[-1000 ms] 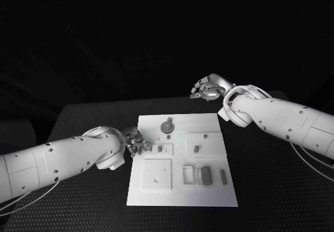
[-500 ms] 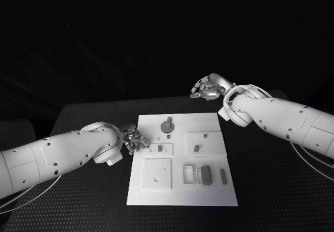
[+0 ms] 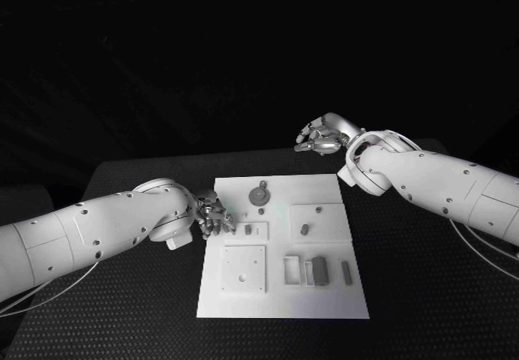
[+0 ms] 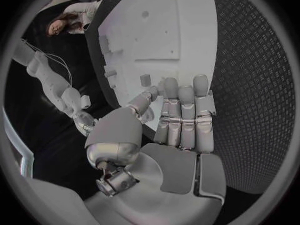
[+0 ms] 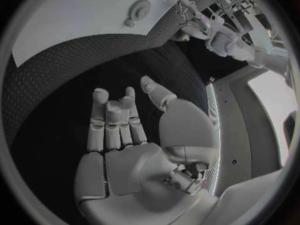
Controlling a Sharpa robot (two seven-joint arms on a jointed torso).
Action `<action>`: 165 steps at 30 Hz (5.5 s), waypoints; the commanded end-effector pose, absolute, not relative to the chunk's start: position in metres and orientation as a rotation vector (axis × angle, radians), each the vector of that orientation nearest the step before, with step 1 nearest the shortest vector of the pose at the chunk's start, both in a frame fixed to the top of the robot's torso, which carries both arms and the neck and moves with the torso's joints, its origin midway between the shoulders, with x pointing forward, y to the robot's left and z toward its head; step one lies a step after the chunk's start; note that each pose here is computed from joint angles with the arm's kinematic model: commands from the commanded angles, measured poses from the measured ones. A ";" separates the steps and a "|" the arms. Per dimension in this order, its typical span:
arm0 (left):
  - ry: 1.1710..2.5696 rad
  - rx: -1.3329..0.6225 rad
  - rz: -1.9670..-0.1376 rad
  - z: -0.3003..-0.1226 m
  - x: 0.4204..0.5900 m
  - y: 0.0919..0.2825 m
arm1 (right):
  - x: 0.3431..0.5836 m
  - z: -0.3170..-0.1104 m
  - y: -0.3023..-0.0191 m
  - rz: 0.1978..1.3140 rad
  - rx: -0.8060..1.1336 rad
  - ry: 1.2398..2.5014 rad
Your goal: Assemble the parts on the task board
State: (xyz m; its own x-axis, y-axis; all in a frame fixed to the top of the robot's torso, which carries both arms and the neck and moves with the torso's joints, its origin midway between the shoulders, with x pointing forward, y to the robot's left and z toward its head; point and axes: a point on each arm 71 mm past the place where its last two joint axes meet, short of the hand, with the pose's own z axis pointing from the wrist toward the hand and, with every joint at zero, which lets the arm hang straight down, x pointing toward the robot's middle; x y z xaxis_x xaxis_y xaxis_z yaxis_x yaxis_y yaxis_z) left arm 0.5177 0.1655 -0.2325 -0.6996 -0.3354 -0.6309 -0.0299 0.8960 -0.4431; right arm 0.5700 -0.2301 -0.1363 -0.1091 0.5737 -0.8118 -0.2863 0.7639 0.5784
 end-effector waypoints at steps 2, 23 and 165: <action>2.337 -0.191 -0.499 -0.233 0.515 0.160 | 0.570 -0.137 -0.228 0.751 0.231 1.525; 2.286 -0.179 -0.455 -0.231 0.517 0.162 | 0.570 -0.137 -0.228 0.751 0.231 1.526; 2.301 -0.152 -0.372 -0.234 0.511 0.160 | 0.569 -0.137 -0.229 0.752 0.227 1.529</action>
State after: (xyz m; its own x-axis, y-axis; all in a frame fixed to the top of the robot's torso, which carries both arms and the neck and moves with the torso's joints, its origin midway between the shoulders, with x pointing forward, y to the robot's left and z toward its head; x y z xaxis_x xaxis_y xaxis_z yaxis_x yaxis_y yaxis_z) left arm 0.5116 0.1557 -0.2307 -0.6756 -0.2357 -0.6985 0.0194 0.9415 -0.3364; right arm 0.5694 -0.2313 -0.1370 -0.1159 0.5716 -0.8123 -0.2861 0.7639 0.5784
